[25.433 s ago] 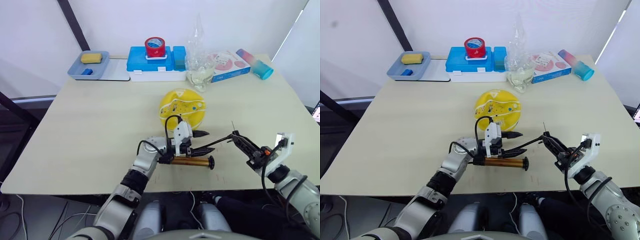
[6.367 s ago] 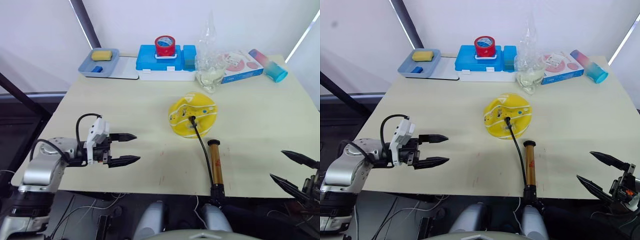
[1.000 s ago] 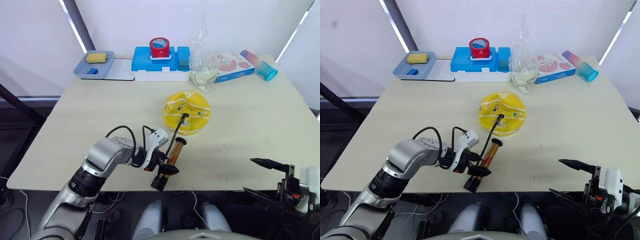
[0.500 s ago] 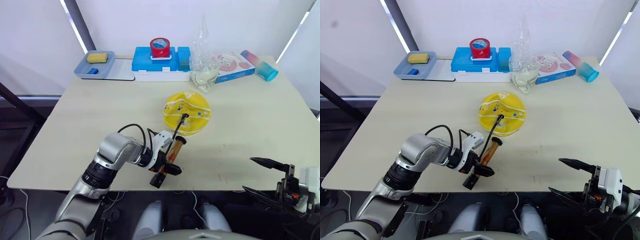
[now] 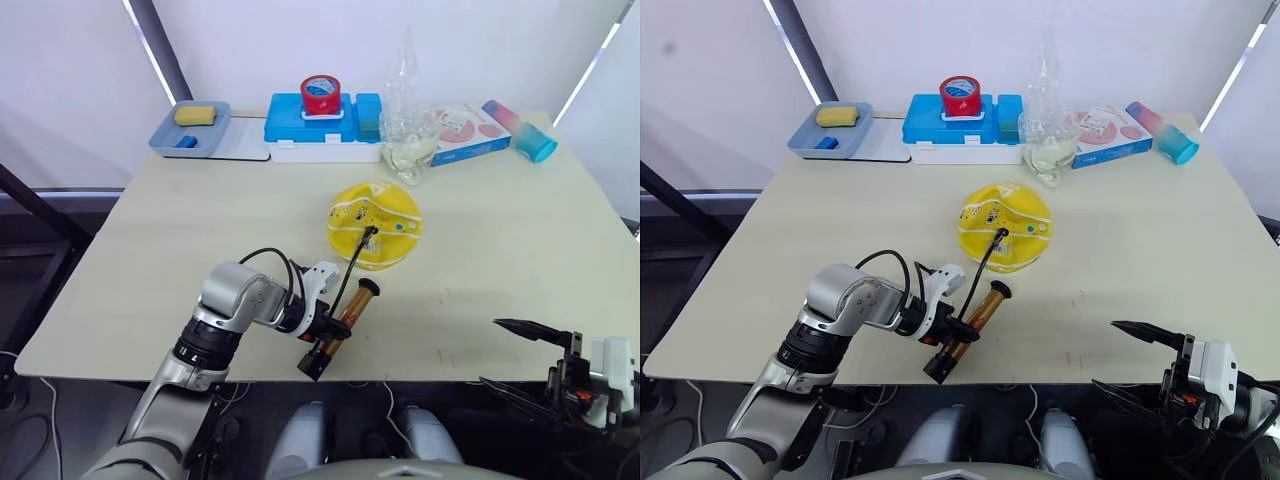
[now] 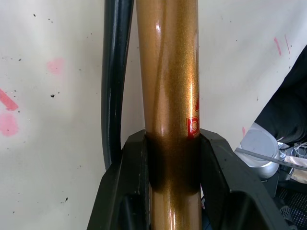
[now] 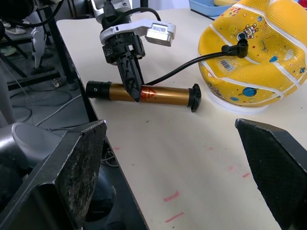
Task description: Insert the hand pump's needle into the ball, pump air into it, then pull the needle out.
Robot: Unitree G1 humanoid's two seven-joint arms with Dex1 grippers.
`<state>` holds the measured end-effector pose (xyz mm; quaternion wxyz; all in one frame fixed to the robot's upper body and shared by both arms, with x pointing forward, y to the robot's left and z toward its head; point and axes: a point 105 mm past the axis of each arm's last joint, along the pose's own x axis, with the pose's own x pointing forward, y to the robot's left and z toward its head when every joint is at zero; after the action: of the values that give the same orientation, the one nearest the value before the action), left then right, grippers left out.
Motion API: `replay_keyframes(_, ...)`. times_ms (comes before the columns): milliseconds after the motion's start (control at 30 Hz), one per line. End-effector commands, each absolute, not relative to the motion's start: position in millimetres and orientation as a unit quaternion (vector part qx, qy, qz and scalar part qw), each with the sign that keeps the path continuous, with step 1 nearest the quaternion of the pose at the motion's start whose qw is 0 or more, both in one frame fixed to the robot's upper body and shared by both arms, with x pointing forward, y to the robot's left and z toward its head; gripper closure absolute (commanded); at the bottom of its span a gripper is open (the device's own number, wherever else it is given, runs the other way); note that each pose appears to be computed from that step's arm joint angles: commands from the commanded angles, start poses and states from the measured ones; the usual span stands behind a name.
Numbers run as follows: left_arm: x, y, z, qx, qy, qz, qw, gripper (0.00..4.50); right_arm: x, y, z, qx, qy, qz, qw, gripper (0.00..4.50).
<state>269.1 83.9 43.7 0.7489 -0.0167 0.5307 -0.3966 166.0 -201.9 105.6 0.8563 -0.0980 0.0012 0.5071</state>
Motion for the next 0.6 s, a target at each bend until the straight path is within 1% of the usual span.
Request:
replay_keyframes(33, 271.1, 83.7, 48.6, -0.024, 0.523, -0.398, 0.754, 3.59, 165.7, -199.2, 111.8, -0.107, -0.014, 0.514, 0.851, 0.0)
replay_keyframes(200, 270.9, 80.2, 58.7, -0.03, 0.5, -0.421, 0.756, 3.59, 166.5, -197.1, 114.3, -0.102, -0.022, 0.515, 0.851, 0.0)
replay_keyframes(333, 274.0, 76.7, 70.6, -0.003, 0.453, -0.454, 0.767, 3.59, 168.5, -196.3, 118.9, -0.092, -0.032, 0.513, 0.853, 0.0)
replay_keyframes(533, 266.7, 68.6, 84.2, 0.002, 0.405, -0.521, 0.752, 3.59, 170.0, -196.5, 120.3, -0.084, -0.035, 0.512, 0.854, 0.0)
replay_keyframes(600, 267.9, 66.3, 86.0, 0.006, 0.384, -0.534, 0.753, 3.59, 170.5, -195.8, 122.1, -0.08, -0.039, 0.511, 0.855, 0.0)
